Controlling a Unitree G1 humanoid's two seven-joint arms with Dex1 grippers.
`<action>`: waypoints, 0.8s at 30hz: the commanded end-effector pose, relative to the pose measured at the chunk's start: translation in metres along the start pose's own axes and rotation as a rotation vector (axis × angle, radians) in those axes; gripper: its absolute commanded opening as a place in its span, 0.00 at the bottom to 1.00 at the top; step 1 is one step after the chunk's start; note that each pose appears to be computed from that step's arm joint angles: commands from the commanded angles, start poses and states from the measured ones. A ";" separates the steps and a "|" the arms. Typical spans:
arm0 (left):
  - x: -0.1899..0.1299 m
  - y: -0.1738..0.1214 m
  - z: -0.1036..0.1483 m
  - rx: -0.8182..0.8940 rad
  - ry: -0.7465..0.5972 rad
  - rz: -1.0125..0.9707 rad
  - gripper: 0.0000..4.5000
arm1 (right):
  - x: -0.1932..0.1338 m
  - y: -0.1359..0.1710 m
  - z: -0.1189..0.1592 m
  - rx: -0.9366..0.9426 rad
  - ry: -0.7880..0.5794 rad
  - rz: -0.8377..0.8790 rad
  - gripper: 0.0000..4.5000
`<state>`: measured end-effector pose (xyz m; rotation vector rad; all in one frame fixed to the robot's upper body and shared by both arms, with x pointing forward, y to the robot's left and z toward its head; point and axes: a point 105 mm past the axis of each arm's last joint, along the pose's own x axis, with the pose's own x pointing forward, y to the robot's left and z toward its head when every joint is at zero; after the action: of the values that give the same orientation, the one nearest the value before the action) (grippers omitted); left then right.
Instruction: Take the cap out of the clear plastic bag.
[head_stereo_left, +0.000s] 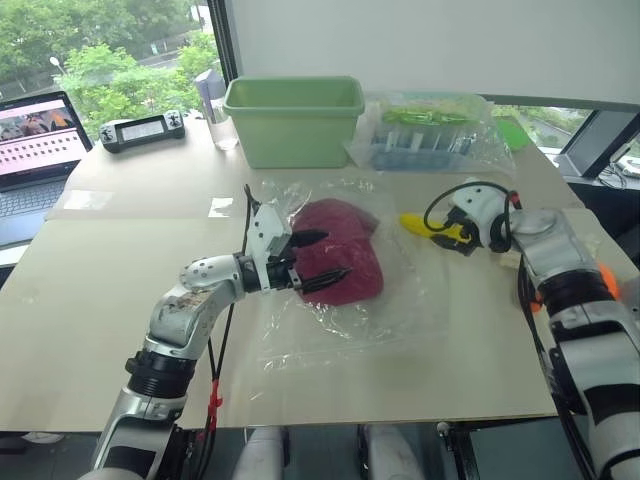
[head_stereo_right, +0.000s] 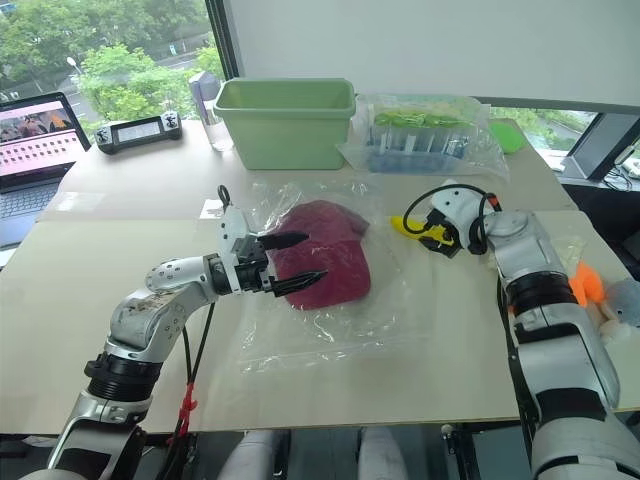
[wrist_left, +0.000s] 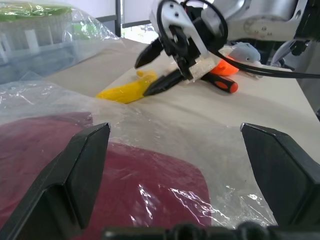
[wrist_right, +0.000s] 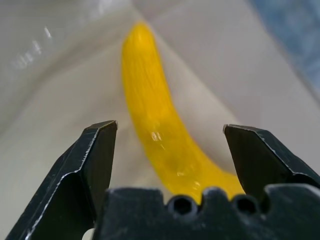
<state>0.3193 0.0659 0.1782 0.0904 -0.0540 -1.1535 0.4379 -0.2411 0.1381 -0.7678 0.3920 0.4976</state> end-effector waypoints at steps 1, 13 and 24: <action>0.000 -0.005 0.009 0.027 -0.021 -0.003 1.00 | 0.004 0.000 -0.002 -0.065 0.017 -0.007 0.90; -0.005 -0.003 0.009 0.034 -0.018 0.018 1.00 | 0.010 0.004 -0.006 -0.060 0.022 -0.014 0.24; 0.006 -0.006 0.007 0.028 -0.023 -0.026 1.00 | -0.050 -0.069 0.042 -0.179 -0.118 -0.226 0.18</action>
<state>0.3180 0.0633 0.1752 0.0813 -0.0400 -1.1510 0.4441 -0.2613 0.1897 -0.9165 0.2449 0.4137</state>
